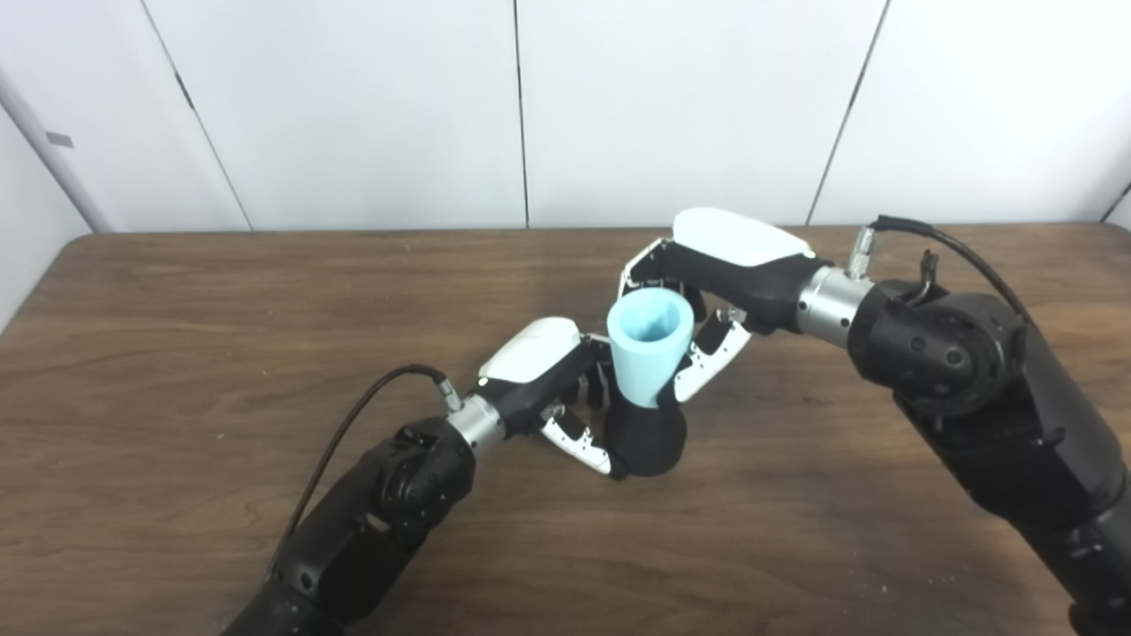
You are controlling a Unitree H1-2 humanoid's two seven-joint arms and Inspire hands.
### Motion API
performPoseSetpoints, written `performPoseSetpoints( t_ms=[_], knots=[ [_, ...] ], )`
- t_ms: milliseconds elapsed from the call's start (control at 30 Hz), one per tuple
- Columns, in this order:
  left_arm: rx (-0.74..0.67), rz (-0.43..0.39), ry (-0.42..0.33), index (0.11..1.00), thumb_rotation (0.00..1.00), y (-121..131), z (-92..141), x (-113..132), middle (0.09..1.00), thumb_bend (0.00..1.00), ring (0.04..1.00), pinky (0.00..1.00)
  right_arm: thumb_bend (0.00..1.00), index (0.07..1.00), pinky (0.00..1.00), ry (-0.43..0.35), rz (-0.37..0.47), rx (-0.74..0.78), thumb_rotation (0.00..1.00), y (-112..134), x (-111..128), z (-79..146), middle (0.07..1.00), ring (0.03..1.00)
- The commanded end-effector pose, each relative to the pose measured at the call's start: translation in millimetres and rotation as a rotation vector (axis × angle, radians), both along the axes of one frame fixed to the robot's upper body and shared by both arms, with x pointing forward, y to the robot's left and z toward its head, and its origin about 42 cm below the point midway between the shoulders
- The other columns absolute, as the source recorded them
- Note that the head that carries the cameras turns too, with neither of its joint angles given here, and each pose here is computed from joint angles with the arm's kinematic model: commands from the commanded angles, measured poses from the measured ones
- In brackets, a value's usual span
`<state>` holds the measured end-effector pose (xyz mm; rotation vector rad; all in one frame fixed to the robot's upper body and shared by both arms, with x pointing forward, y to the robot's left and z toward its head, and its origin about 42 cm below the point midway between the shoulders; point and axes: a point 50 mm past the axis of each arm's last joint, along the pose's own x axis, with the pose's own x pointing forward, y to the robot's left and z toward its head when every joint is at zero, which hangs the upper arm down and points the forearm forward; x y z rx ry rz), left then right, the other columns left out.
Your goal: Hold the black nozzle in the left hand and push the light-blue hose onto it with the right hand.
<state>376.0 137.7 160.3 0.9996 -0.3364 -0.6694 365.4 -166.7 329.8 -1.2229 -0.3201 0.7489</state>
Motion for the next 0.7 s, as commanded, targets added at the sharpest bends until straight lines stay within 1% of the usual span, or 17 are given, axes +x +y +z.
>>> performPoseSetpoints(
  t_ms=[0,133,233,300,400,667],
  knots=[
    [0.135,0.036,0.085,0.482,0.00,19,-25,-5,0.479,0.53,0.488,0.52,0.50,0.497,0.34,0.038,0.030,-0.052,0.00,-3,-6,-3,0.500,0.436],
    [0.132,0.039,0.083,0.484,0.00,20,-26,-4,0.476,0.53,0.488,0.52,0.50,0.508,0.34,0.030,-0.038,0.007,0.00,-11,-7,-8,0.495,0.430],
    [0.129,0.044,0.084,0.483,0.00,20,-26,-3,0.477,0.53,0.490,0.52,0.50,0.509,0.34,0.024,-0.105,0.080,0.00,-12,-9,-20,0.496,0.429],
    [0.127,0.045,0.083,0.482,0.00,19,-26,-2,0.481,0.53,0.492,0.52,0.50,0.511,0.34,0.029,-0.132,0.122,0.00,-10,-13,-27,0.495,0.430],
    [0.125,0.042,0.078,0.482,0.00,19,-25,-2,0.480,0.53,0.488,0.52,0.50,0.514,0.33,0.042,-0.140,0.158,0.00,-7,-16,-32,0.498,0.432],
    [0.121,0.044,0.073,0.483,0.00,16,-26,-3,0.478,0.53,0.477,0.52,0.50,0.518,0.33,0.052,-0.109,0.165,0.00,-3,-18,-36,0.498,0.433]
  ],
)
